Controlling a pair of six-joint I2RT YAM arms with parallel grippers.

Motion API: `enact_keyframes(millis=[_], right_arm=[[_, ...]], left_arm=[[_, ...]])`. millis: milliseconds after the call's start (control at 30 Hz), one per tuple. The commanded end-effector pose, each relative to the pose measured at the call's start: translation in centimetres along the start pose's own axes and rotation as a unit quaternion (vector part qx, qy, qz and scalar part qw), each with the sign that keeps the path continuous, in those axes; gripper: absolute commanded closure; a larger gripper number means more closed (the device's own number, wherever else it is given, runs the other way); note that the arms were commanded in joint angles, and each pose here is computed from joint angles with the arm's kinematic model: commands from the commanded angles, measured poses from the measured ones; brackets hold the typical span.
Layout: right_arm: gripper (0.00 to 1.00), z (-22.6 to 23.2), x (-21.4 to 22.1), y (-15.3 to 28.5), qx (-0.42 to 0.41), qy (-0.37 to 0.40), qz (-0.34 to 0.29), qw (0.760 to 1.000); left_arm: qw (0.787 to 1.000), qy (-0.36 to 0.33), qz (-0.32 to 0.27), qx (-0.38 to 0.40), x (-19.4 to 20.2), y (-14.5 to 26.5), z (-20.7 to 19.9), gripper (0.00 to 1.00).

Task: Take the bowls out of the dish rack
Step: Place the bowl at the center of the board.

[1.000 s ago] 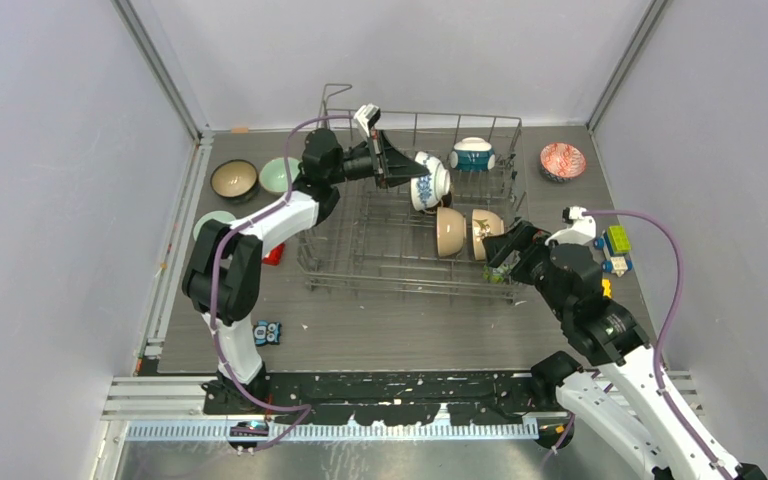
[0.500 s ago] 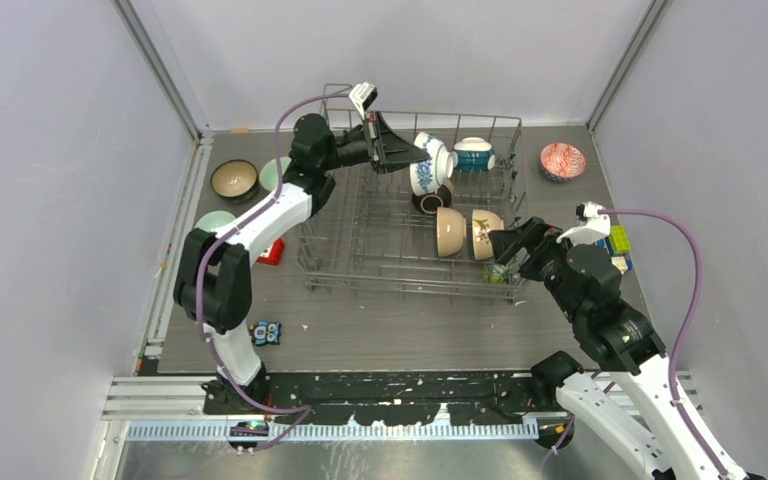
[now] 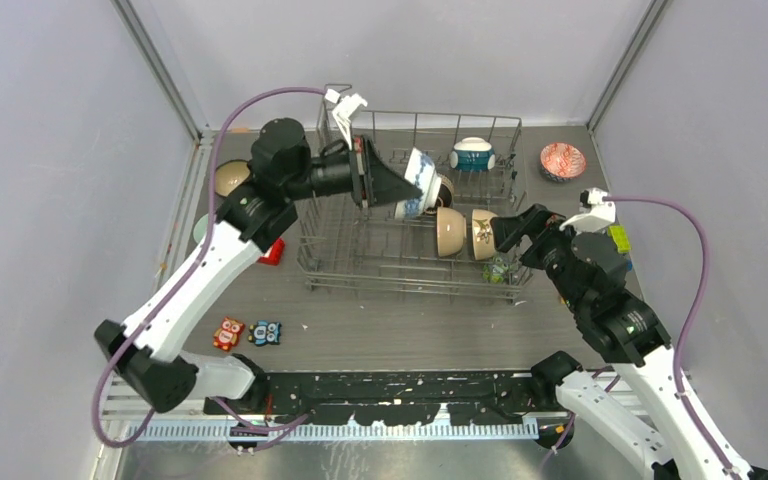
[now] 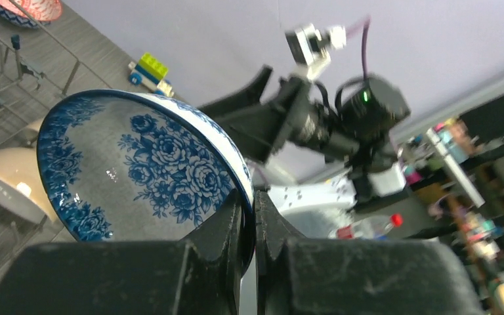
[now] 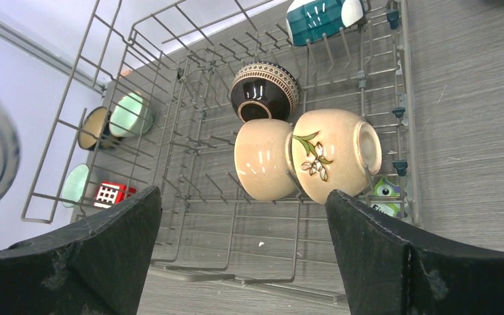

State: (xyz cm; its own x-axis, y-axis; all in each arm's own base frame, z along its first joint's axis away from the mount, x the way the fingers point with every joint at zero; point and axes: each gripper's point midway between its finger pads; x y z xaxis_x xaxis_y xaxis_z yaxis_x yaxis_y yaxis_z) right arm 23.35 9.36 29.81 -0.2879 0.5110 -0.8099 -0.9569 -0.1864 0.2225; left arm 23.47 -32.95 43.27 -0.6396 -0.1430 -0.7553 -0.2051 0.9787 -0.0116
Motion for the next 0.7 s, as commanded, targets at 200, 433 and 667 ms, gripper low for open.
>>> enact_keyframes(millis=[200, 433, 667], right_arm=[[0.01, 4.7, -3.4, -0.4, -0.067, -0.001, -0.017, 0.998], [0.0, 9.9, -2.5, -0.5, -0.162, 0.022, 0.058, 0.985], [0.0, 14.0, -1.7, -0.3, -0.228, 0.031, 0.136, 0.964]], left_arm=[[0.973, -0.193, 0.038, -0.121, 4.1, 5.2, -1.5, 1.0], [0.944, -0.277, 0.094, -0.151, 7.6, 7.6, -0.4, 1.0], [0.904, -0.361, 0.141, -0.182, 9.4, 10.4, 0.7, 1.0]])
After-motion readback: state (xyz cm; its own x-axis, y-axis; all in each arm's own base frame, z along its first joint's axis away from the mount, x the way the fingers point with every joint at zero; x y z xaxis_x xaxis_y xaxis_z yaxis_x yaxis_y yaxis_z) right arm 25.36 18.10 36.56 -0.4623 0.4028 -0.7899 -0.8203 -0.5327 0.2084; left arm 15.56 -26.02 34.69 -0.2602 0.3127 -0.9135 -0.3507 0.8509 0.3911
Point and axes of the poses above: each gripper's point midway between its finger pads, its own y axis back along the fingers, its own z axis along the line the jaws close on, x = y × z, and after that the axes turned 2 degrees about -y, right-handed
